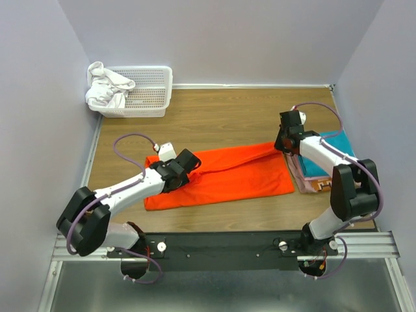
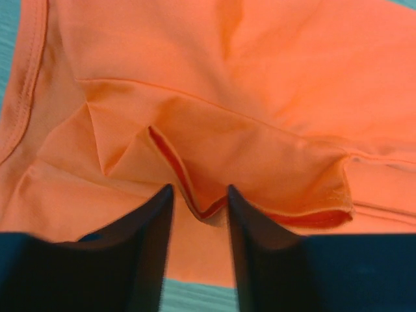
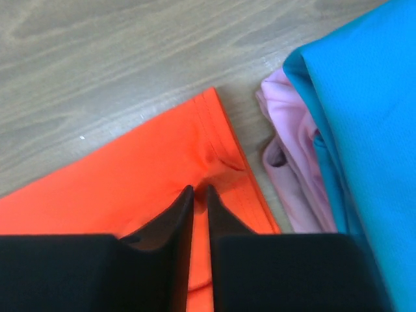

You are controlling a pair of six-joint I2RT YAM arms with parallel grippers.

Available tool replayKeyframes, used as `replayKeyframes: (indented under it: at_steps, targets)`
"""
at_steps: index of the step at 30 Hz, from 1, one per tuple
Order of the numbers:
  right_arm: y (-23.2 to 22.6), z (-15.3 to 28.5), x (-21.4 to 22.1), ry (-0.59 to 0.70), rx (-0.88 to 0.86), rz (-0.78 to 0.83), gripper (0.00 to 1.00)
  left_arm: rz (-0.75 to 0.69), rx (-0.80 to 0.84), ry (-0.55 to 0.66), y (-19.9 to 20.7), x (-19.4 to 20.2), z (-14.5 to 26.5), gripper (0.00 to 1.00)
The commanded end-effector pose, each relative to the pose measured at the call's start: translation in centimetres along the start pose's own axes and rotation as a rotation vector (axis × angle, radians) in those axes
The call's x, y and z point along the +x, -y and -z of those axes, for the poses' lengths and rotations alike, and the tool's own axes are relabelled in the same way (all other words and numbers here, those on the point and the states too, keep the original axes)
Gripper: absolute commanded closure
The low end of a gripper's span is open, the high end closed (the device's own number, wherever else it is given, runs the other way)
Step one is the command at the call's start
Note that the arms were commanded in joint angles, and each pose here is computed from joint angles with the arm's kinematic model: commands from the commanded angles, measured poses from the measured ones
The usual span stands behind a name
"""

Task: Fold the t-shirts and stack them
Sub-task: Fold the tshirt

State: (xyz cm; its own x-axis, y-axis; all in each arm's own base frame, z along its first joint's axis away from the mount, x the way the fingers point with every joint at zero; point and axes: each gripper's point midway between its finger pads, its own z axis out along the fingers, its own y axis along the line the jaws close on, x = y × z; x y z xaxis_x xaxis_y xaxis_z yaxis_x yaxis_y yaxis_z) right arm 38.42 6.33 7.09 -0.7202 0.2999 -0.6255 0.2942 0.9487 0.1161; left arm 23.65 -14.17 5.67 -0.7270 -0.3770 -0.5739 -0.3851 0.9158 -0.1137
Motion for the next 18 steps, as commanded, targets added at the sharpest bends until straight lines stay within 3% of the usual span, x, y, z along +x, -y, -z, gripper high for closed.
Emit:
replayKeyframes:
  at_steps: [1,4,6,7,11,13,18]
  targets:
    - [1.0,1.1,0.2,0.028,0.030,-0.020,0.71,0.024,0.088,0.028,0.9,-0.6,2.0,0.38]
    - [1.3,2.3,-0.3,0.063,0.022,-0.043,0.56,0.035,0.168,0.043,1.3,-1.1,3.8,0.27]
    - [1.4,3.4,-0.6,0.089,0.005,-0.048,0.52,0.059,0.218,0.068,1.3,-1.9,5.1,0.20]
    - [1.4,3.8,-0.8,0.098,0.001,-0.051,0.50,0.066,0.231,0.076,1.2,-2.0,5.4,0.11]
    - [0.3,5.1,-1.0,0.103,-0.082,-0.030,0.31,0.084,0.311,0.146,1.9,-3.8,7.0,0.02]
    - [-1.1,5.4,-0.4,0.062,-0.167,-0.005,0.00,0.068,0.338,0.192,2.5,-5.0,7.3,0.02]
    - [-3.8,4.5,2.5,-0.068,-0.309,0.028,0.00,0.016,0.348,0.237,4.8,-7.5,5.9,0.02]
